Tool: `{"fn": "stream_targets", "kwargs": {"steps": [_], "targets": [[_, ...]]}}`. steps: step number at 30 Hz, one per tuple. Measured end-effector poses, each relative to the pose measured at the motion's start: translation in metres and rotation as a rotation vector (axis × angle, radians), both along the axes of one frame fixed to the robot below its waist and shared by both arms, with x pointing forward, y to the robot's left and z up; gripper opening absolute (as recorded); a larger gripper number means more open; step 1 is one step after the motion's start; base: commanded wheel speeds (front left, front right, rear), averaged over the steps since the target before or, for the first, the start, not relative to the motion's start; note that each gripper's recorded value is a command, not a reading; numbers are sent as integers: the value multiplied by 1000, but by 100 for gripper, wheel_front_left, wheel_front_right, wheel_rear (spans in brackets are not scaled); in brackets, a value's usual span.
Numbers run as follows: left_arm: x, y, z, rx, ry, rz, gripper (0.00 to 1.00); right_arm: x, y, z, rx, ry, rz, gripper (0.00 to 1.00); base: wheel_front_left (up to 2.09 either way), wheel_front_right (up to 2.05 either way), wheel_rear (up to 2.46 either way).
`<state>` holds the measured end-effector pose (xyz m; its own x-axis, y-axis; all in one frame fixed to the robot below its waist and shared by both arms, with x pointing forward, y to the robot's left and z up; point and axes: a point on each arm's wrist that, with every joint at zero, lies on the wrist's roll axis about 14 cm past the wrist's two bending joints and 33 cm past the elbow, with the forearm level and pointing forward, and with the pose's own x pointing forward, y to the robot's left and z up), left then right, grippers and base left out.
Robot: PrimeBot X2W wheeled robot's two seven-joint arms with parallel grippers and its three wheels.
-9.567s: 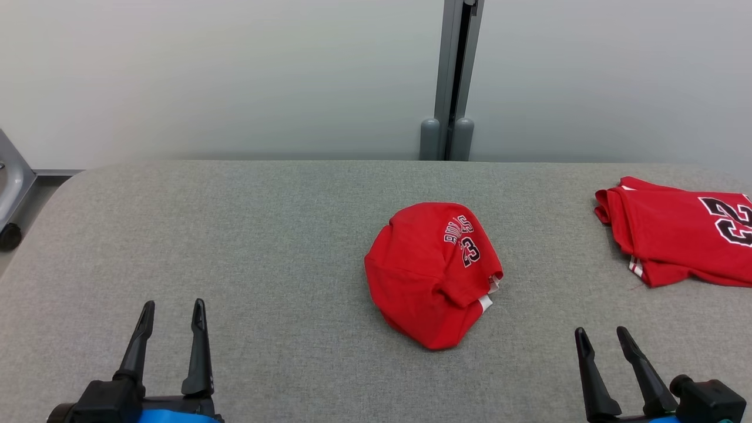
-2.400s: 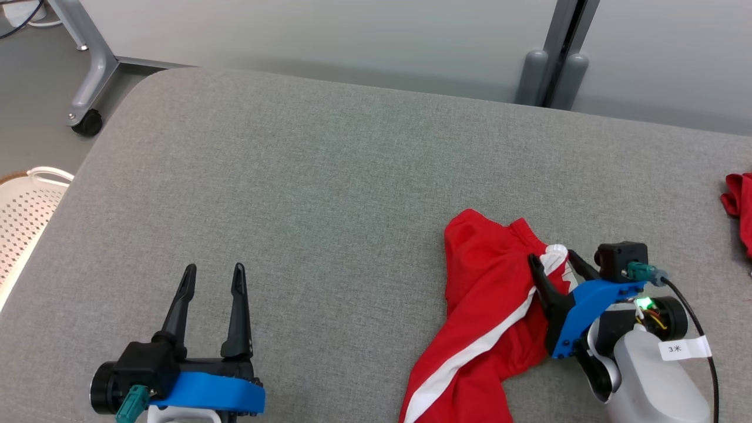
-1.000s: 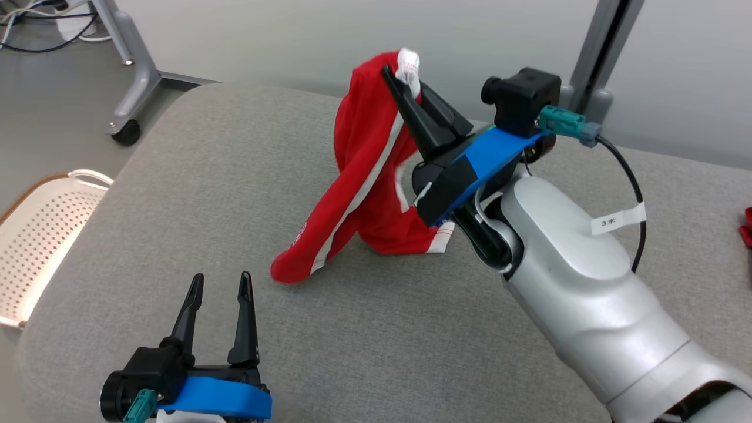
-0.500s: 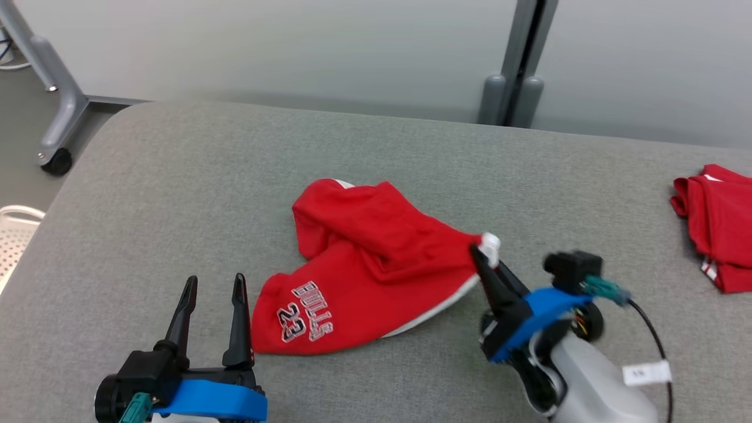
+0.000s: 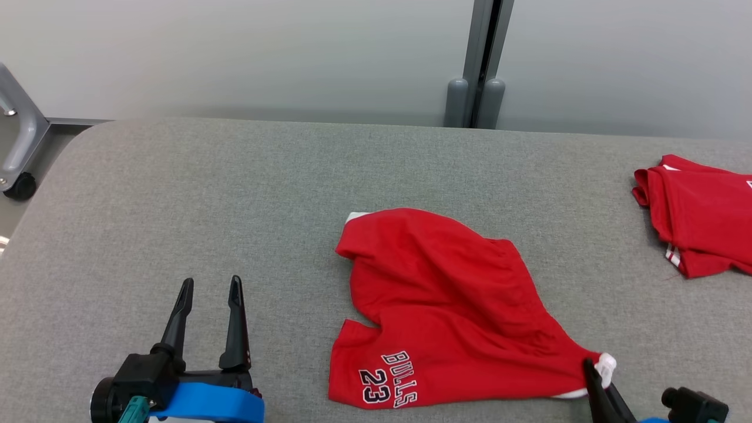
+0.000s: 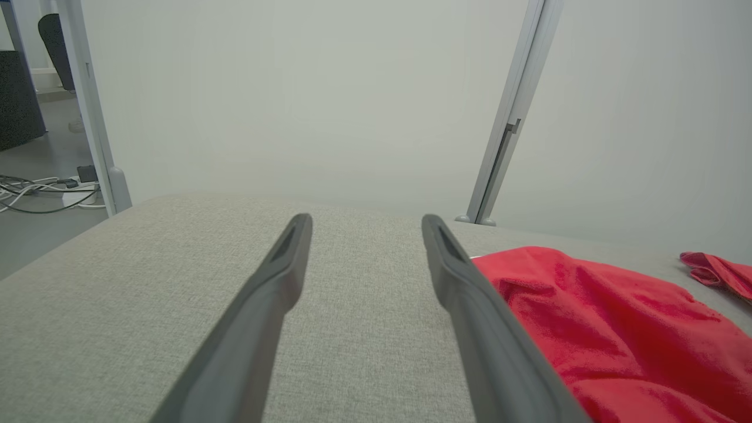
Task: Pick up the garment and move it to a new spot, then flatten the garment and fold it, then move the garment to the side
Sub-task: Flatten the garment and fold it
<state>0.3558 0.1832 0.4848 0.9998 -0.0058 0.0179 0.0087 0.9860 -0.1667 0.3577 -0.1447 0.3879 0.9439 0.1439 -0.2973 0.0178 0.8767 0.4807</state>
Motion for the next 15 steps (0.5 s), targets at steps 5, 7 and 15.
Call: {"fn": "stream_targets", "kwargs": {"steps": [5, 7, 15], "targets": [[0, -2, 1, -1, -2, -6, 100, -19, -9, 0, -35, 21, -14, 100, 0, 0, 0], [-1, -2, 1, 0, -4, -9, 100, -19, -14, 7, -90, -10, -6, 100, 0, 0, 0], [-2, -2, 0, 1, -1, -10, 100, 10, -13, 60, -210, -166, 40, 100, 0, 0, 0]]}}
